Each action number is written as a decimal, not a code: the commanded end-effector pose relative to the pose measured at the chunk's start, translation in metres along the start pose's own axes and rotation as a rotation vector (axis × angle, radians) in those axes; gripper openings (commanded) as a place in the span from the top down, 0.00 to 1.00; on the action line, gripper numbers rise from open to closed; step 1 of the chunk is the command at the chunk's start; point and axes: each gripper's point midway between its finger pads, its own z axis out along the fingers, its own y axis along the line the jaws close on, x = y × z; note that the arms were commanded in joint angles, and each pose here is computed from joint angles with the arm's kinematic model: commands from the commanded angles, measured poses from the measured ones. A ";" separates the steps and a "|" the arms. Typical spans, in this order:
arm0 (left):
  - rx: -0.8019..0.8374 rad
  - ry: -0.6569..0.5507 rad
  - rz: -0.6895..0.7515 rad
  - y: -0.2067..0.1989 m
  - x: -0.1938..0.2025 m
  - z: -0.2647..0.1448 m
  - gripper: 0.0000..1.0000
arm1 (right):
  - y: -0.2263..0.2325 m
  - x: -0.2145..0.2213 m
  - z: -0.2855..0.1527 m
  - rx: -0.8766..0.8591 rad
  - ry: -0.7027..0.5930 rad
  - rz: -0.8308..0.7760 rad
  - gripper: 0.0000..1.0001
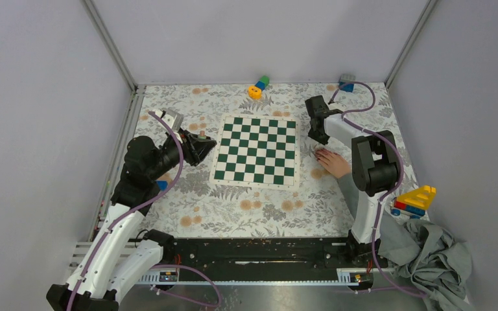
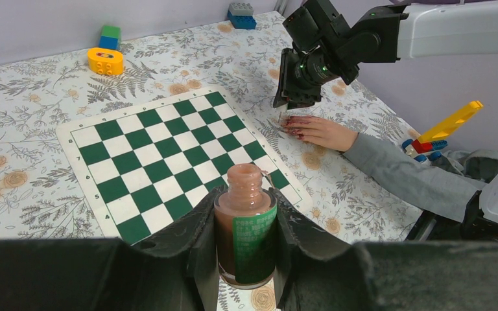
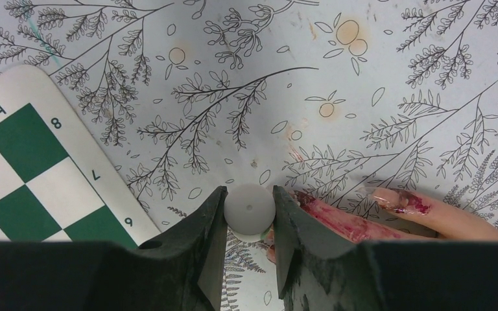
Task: Paint the nails
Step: Paint the nail polish on the nail.
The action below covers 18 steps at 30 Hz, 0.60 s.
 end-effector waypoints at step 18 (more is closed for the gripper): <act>0.003 -0.061 0.041 -0.005 -0.018 -0.003 1.00 | 0.005 -0.005 -0.008 0.012 -0.020 -0.024 1.00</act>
